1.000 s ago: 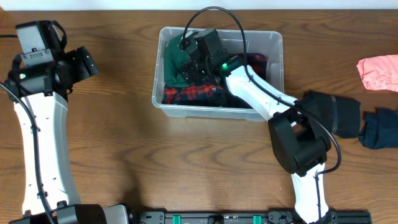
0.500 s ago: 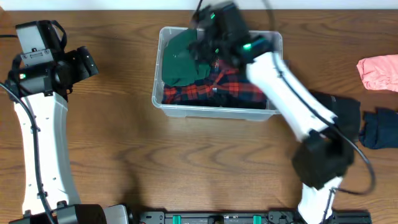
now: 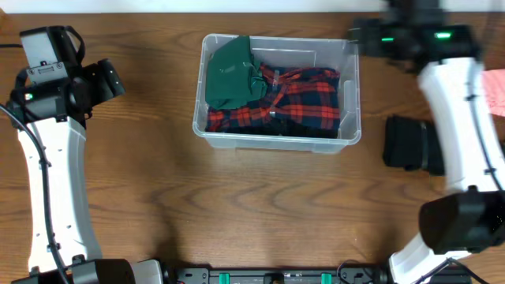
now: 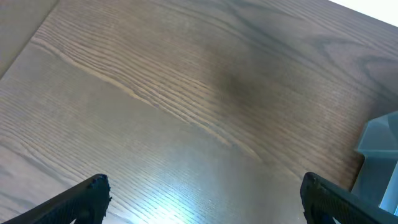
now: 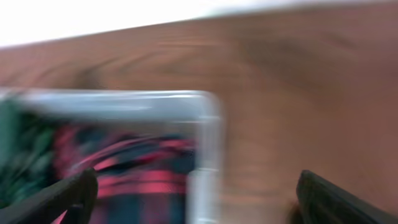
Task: Pack container
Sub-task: 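Reach the right gripper to the pink shirt and grasp it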
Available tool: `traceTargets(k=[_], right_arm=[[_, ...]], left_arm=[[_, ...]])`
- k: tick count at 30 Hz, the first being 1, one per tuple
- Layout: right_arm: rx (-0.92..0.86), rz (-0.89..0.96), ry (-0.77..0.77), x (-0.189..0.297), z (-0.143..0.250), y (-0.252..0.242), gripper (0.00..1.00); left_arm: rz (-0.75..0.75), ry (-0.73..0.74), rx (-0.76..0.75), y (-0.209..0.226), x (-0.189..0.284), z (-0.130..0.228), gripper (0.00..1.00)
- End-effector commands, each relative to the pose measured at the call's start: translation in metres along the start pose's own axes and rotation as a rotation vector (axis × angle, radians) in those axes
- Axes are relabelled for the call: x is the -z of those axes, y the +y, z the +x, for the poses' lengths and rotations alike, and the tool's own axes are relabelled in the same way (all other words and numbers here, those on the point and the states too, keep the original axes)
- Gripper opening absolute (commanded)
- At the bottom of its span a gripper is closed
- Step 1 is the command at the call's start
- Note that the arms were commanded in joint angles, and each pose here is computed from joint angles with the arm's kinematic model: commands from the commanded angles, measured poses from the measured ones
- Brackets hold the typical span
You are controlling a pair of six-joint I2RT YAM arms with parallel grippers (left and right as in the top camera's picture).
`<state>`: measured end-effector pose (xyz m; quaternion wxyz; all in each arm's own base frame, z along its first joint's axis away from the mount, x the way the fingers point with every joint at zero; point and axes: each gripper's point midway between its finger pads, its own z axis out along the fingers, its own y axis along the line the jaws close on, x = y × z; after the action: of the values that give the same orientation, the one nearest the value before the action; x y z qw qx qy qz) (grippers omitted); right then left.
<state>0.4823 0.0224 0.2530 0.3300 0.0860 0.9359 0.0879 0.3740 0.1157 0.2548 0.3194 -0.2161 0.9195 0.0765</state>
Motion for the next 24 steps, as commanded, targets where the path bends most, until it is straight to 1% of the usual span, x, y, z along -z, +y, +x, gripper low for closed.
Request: traceTargets(k=[1,4,8,15,20,24], right_arm=[[-0.286,0.077,0.017,0.001,0.004,-0.061,0.99],[-0.467,0.162,0.013,-0.003,0.014,-0.12,0.99],[-0.589,0.226,0.0,-0.014,0.033,-0.177,0.99],[-0.712,0.301,-0.025,-0.034,0.077,-0.247,0.98],[-0.751,0.303,-0.13,-0.043,0.09,-0.29,0.98],[-0.853,0.318,-0.213,-0.046,0.113,-0.323,0.99]], left_arm=[[-0.005,0.008,0.003,0.001,-0.002,0.002,0.98],[-0.005,0.008,0.003,0.001,-0.002,0.002,0.98],[-0.005,0.008,0.003,0.001,-0.002,0.002,0.98],[-0.005,0.008,0.003,0.001,-0.002,0.002,0.98],[-0.005,0.008,0.003,0.001,-0.002,0.002,0.98],[-0.005,0.008,0.003,0.001,-0.002,0.002,0.98]])
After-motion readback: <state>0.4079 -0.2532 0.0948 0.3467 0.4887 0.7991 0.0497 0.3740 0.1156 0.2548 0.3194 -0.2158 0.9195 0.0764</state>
